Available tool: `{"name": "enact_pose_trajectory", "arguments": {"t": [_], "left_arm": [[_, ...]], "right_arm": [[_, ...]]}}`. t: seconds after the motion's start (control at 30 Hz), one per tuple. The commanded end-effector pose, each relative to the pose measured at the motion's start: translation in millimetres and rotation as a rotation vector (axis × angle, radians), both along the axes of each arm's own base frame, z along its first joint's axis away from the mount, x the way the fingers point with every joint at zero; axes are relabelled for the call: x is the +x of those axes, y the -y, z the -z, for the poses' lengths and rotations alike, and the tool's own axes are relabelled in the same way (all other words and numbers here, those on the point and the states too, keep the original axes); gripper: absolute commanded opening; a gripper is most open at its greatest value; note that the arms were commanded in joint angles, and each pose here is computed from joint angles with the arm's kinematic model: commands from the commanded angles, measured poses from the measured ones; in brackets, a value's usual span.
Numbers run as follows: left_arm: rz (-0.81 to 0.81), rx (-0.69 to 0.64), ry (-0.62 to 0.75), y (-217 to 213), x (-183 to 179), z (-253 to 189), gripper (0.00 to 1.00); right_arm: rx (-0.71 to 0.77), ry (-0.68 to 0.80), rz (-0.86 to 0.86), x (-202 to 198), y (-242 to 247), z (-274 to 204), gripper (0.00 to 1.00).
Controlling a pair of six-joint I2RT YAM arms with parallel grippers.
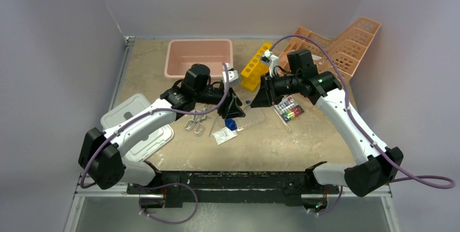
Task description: Organize the chemistry lab equipment
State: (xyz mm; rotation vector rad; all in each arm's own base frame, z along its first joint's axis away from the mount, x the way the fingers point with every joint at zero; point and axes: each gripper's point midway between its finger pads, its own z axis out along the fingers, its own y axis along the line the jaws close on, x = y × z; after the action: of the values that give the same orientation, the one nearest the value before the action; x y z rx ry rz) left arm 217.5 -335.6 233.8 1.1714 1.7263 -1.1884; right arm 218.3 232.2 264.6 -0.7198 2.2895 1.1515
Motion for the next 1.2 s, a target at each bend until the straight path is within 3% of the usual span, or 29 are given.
{"name": "enact_pose_trajectory", "arguments": {"t": [0.0, 0.1, 0.3, 0.37, 0.43, 0.53, 0.6, 0.67, 0.8, 0.9, 1.0, 1.17], "left_arm": [[0.102, -0.006, 0.031, 10, -12, -5, 0.53], [0.101, 0.0, 0.034, 10, -11, -4, 0.43], [0.141, -0.009, 0.03, 10, -17, -8, 0.03], [0.145, -0.009, 0.032, 11, -17, -9, 0.0], [0.14, -0.003, 0.042, 10, -16, -10, 0.0], [0.119, 0.002, 0.034, 8, -14, -13, 0.0], [0.099, -0.004, 0.018, 5, -11, -16, 0.0], [0.042, -0.022, 0.005, 1, -2, -19, 0.0], [-0.155, -0.116, 0.02, -15, 26, -44, 0.0], [-0.387, -0.213, 0.04, -48, 67, -66, 0.0], [-0.619, -0.252, 0.079, -79, 96, -79, 0.0], [-0.996, -0.33, 0.072, -121, 138, -105, 0.0]], "right_arm": [[0.086, 0.054, -0.088, -6, -10, -28, 0.13], [0.082, 0.05, -0.094, -7, -11, -25, 0.13], [0.066, 0.049, -0.094, -8, -11, -21, 0.14], [0.063, 0.05, -0.092, -7, -11, -21, 0.19], [0.055, 0.057, -0.081, -4, -10, -21, 0.31], [0.066, 0.066, -0.033, -2, -8, -32, 0.6], [0.092, 0.151, 0.054, 14, -7, -51, 0.77], [0.129, 0.225, 0.123, 25, -6, -74, 0.86], [0.168, 0.324, 0.341, 61, 4, -113, 0.87], [0.141, 0.418, 0.718, 107, 46, -130, 0.82], [0.213, 0.503, 1.02, 134, 84, -144, 0.8], [0.242, 0.489, 1.106, 155, 85, -145, 0.73]]}}
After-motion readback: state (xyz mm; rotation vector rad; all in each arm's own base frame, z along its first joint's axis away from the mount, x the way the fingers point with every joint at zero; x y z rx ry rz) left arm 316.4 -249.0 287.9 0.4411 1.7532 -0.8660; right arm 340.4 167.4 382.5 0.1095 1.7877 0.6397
